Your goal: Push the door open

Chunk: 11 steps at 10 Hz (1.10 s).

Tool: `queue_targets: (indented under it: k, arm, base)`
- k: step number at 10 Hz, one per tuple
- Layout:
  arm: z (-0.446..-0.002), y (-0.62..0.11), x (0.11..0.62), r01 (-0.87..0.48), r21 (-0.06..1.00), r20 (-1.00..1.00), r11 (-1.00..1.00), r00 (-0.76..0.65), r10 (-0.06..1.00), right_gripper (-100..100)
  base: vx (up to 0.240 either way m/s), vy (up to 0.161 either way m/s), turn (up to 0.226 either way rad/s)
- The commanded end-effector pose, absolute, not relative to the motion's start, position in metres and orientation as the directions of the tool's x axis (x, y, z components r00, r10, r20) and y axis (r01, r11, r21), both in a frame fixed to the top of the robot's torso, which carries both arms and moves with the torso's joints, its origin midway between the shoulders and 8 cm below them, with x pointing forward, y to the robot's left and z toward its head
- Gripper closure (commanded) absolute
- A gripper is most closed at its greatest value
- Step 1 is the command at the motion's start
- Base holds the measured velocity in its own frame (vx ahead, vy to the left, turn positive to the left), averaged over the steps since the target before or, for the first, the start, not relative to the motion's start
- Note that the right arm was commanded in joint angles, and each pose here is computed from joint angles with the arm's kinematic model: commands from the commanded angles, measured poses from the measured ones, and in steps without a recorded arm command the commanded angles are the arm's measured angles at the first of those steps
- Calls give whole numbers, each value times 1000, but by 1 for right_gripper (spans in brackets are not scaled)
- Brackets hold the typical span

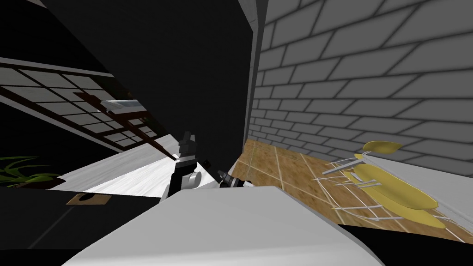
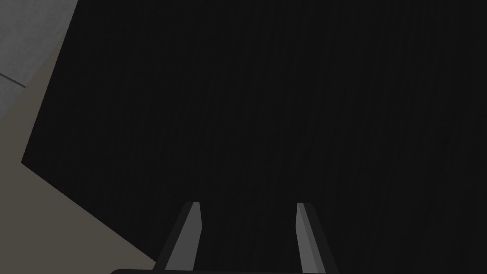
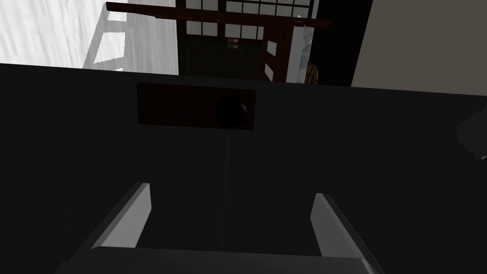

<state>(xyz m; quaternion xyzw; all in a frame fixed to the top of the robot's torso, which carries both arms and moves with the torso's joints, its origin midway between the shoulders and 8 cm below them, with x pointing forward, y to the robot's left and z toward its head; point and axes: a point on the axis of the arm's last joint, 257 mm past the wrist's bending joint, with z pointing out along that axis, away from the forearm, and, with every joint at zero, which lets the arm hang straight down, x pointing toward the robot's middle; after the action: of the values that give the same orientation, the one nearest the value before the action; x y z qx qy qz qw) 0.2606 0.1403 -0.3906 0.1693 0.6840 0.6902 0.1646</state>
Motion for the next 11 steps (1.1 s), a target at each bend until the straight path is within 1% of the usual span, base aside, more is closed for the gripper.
queue_targets:
  k: [1,3,4,5,10,11]
  arm:
    - [-391,140,262,6,1000,10,-11,-886,464,-100]
    - [-391,141,263,8,1000,12,-11,-884,468,-100]
    - [-391,140,263,7,1000,11,-11,-884,466,-100]
    - [-391,140,263,7,1000,11,-11,-884,466,100]
    - [-391,140,263,7,1000,11,-11,-884,466,100]
    - [-393,133,275,3,1000,4,-4,-867,499,-100]
  base:
    - [122,146,40]
    - [96,177,19]
    - [32,76,-7]
    - [-2,-10,1]
    - [-7,-16,1]
    - [-32,82,-65]
